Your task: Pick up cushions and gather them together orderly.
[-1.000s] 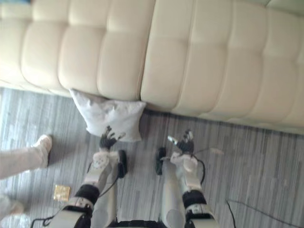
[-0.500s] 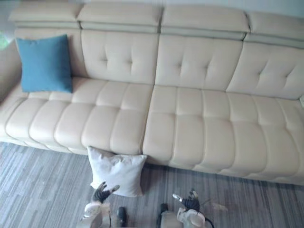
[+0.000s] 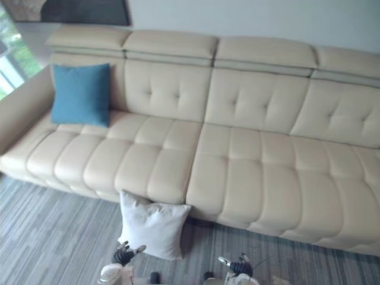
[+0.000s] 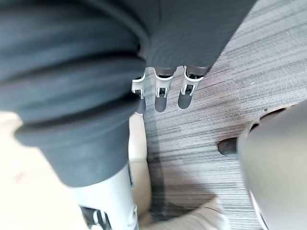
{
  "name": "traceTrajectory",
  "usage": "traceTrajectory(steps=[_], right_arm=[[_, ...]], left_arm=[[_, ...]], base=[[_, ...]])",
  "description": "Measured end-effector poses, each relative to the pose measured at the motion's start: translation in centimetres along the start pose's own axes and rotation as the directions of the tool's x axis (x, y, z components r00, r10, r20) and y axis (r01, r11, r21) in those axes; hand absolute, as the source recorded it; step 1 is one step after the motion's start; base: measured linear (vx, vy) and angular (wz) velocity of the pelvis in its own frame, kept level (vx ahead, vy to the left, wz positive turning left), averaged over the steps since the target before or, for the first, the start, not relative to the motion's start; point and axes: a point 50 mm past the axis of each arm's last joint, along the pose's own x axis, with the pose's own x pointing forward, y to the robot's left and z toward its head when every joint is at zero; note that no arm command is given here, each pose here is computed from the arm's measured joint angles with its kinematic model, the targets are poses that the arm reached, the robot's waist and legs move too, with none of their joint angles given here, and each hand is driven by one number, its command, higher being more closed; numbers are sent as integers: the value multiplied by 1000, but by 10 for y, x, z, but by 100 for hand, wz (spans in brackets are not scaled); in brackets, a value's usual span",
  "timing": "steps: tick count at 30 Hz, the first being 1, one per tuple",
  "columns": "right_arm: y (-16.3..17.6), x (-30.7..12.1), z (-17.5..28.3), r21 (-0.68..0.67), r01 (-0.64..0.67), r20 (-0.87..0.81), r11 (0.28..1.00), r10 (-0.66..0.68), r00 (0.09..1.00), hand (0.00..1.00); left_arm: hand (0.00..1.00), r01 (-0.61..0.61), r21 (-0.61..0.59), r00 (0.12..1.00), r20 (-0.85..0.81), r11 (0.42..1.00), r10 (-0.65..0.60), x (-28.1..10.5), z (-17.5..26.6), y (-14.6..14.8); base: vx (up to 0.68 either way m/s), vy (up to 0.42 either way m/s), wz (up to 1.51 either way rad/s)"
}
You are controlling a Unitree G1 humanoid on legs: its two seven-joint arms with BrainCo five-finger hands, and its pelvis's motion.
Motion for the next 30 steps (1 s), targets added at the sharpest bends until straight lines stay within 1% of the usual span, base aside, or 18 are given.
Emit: traceTrajectory(steps=[3,6,8,11,16,20,23,24,27,29,30], right_arm=[[-3,1,2,1,12,7,1000,-12,1000,0],[-6,3,8,4,21,19,1000,-22,1000,0],[3,1,3,22,-3,-6,1000,3,1000,0],[2,3,7,21,0,3,1000,0,1000,0],[1,7,22,-37,-17,43,999,18,999,0],[8,6,18,-52,-44,32,998,46,998,0],[4,4,12,-47,-34,19,998,35,999,0],[2,5,14,-36,-25,28,999,26,999,0],[-5,5,15,13,4,31,1000,-5,1000,0],[-1,1,9,51,2,23,999,-3,1000,0],[0,0,9,61,0,35,998,-2,999,0]], left_arm=[[0,6,5,1000,8,1000,-6,1,3,-2],[0,27,38,1000,3,999,-27,1,3,-5],[0,16,96,1000,-9,995,-16,2,-1,6],[0,35,199,999,-12,979,-33,1,-3,11],[0,51,230,999,-13,972,-49,1,-4,11],[0,45,234,999,-11,971,-43,2,-2,14],[0,46,201,999,-3,978,-46,4,2,9],[0,64,173,998,2,983,-65,4,5,-1],[0,102,149,994,7,983,-105,3,7,-20],[0,105,142,994,23,984,-109,3,12,-23],[0,99,119,994,36,988,-104,3,14,-24]], base=[[-85,124,104],[-41,273,62],[-3,250,27],[5,217,12],[32,160,-2],[168,-61,18],[276,-129,42],[410,-155,39],[321,-111,33],[277,-83,32],[197,-18,9]])
